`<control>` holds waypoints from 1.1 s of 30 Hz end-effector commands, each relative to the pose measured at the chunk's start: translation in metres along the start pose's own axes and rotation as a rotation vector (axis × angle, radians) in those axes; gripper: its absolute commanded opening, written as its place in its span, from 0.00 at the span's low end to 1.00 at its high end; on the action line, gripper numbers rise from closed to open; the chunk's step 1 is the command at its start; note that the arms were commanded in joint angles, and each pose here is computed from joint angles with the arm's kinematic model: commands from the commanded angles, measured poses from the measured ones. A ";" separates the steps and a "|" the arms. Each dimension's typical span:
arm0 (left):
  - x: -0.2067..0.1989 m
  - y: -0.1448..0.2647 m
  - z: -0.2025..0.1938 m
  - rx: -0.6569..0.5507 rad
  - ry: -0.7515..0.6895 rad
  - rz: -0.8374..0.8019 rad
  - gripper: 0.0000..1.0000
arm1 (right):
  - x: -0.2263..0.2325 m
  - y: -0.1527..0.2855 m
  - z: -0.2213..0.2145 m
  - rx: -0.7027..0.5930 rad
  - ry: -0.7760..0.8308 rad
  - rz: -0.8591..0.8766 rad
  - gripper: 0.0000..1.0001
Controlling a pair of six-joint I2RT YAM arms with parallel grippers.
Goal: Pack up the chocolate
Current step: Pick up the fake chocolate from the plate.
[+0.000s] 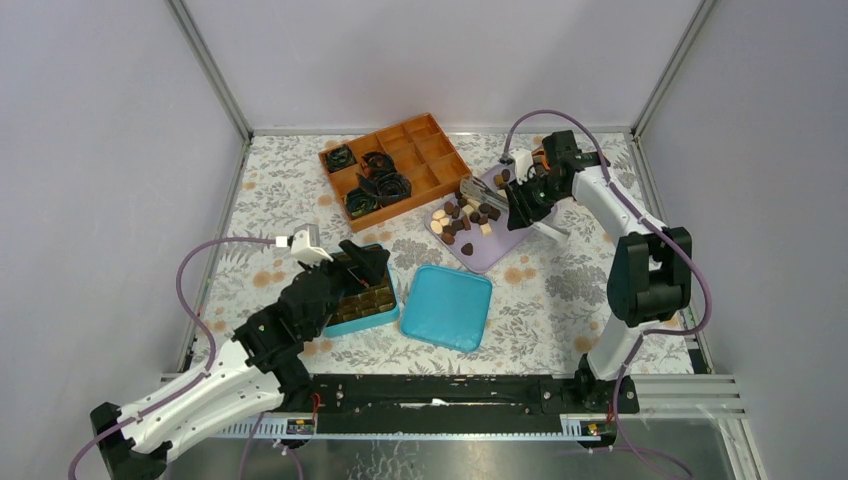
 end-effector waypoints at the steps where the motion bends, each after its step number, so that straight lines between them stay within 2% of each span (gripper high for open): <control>1: -0.011 0.002 0.018 -0.054 0.052 -0.042 0.99 | -0.015 -0.003 0.025 -0.033 0.060 -0.057 0.40; 19: -0.003 0.002 0.014 -0.060 0.067 -0.024 0.99 | -0.041 -0.041 0.037 0.052 0.067 -0.106 0.41; 33: -0.002 -0.001 0.014 -0.057 0.061 -0.019 0.99 | -0.046 -0.055 0.041 0.065 0.091 -0.145 0.45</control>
Point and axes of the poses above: each gripper's point midway between its finger pads, its own y axis back along the fingers, its own x axis along the line the jaws close on, z = x × y, the point moved 1 cm from there along y, back along the fingers, and after that the axes turned 14 degrees about -y, right-handed, at the moved point
